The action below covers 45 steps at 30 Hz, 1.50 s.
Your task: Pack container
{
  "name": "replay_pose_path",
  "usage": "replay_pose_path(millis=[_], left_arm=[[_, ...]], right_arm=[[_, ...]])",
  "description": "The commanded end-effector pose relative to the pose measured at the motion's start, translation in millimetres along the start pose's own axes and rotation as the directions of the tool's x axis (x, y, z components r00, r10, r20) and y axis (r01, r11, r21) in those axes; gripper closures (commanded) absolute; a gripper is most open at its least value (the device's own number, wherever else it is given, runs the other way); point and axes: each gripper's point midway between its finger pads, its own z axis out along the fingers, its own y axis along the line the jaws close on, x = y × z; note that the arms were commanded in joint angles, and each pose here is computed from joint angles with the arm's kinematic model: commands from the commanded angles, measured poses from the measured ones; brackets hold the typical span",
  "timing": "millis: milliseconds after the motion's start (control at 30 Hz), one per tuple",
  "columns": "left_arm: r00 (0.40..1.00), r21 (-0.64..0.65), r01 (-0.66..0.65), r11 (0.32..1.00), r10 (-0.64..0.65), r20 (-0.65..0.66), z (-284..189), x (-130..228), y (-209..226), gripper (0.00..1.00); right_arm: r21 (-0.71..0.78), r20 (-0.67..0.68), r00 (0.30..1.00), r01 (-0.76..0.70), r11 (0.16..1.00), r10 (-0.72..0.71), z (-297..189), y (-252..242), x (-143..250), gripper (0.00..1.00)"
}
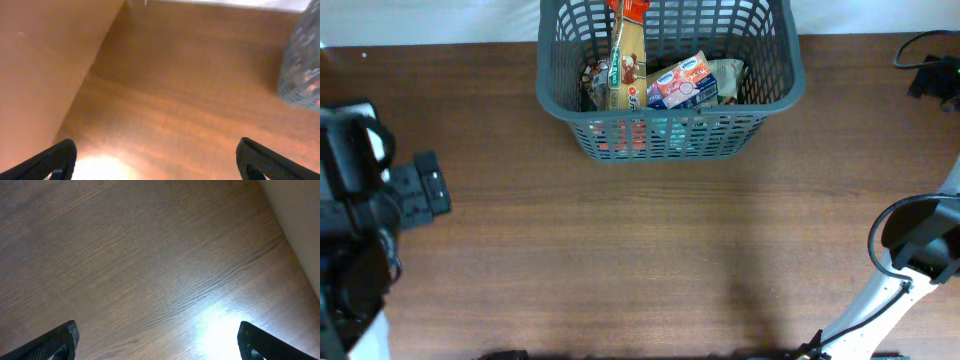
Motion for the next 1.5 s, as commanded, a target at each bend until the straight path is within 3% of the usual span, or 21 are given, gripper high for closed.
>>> replay_pose_path(millis=[0,233,600,700,900,1200,1467], left_arm=[[0.998,0.002,0.060,0.998,-0.060,-0.036,12.1,30.8,0.8,0.03],[0.994,0.148,0.086,0.985,-0.074,-0.086,60.5,80.3,-36.8,0.03],[0.979,0.273,0.094,0.957,-0.039,-0.198,122.9,132.8,-81.5,0.03],[0.981,0.345,0.106,0.932,-0.043,-0.187,132.3,134.3,-98.2,0.03],[0.989,0.350,0.104,0.931,-0.059,-0.137,137.8,122.5,-99.9,0.03],[0.989,0.338,0.102,0.936,-0.060,-0.132,138.6,121.7,-97.8,0.01],[0.990,0.323,0.100,0.941,-0.061,-0.131,139.6,121.8,-95.2,0.01]], right_arm=[[-0.002,0.005,1.000,-0.012,1.000,0.012,-1.5,0.4,-0.6,0.01],[-0.002,0.005,1.000,-0.012,1.000,0.012,-1.5,0.4,-0.6,0.01],[-0.003,0.007,1.000,-0.013,1.000,0.013,-1.5,0.6,-1.2,0.01],[-0.047,0.022,1.000,-0.014,0.999,0.015,-1.8,8.4,-5.1,0.01],[-0.221,-0.017,1.000,-0.012,0.975,0.009,-13.0,37.1,5.6,0.01],[-0.320,0.092,0.996,0.014,0.947,0.016,-95.4,42.8,10.3,0.01],[-0.316,0.174,0.984,0.088,0.945,-0.034,-205.3,27.4,73.2,0.01]])
